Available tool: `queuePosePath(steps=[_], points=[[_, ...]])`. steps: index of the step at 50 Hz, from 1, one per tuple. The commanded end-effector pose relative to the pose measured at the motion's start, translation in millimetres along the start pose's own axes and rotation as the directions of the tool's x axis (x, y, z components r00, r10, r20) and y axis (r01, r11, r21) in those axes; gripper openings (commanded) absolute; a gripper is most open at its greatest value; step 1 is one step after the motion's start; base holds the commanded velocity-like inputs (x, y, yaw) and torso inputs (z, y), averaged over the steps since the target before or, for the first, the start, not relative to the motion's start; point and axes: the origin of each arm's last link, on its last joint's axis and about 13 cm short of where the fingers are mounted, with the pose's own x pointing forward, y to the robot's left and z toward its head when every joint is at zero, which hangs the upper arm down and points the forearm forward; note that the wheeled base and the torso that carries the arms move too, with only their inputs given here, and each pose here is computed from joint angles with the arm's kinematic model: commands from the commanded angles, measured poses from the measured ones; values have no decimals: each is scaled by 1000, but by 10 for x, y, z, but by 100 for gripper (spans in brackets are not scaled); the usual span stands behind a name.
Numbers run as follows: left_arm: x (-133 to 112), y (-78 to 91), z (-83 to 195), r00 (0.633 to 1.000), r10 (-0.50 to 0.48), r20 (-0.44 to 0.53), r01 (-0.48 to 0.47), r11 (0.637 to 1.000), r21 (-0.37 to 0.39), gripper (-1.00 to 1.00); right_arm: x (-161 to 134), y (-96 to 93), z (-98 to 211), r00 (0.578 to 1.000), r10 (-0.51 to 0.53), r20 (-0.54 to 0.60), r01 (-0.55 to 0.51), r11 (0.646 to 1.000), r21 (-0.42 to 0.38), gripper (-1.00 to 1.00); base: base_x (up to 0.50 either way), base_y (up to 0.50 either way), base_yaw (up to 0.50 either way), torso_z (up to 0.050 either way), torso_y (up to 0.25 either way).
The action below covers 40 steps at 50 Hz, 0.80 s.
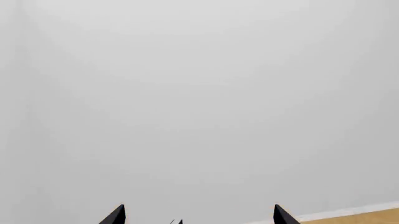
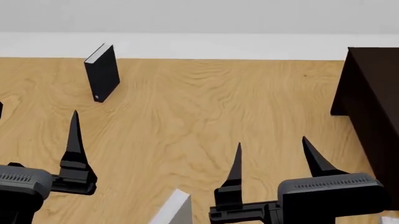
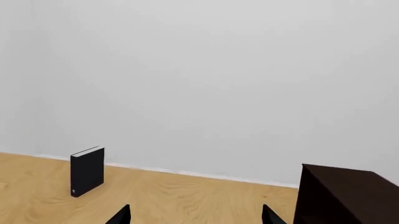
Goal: Pick up the book on the right and place it on the cabinet shelf.
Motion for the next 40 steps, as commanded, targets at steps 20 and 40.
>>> queuePosePath(steps=[20,40], points=[[2,2,11,1000,6,8,-6,1000,6,100,15,13,1,1000,-13,-1,13,1000,-9,100,500,-149,0,0,2],[-8,3,23,1000,7,10,-7,1000,1,100,25,26,-12,1000,-8,-13,8,1000,-2,100,170,-29,0,0,1]])
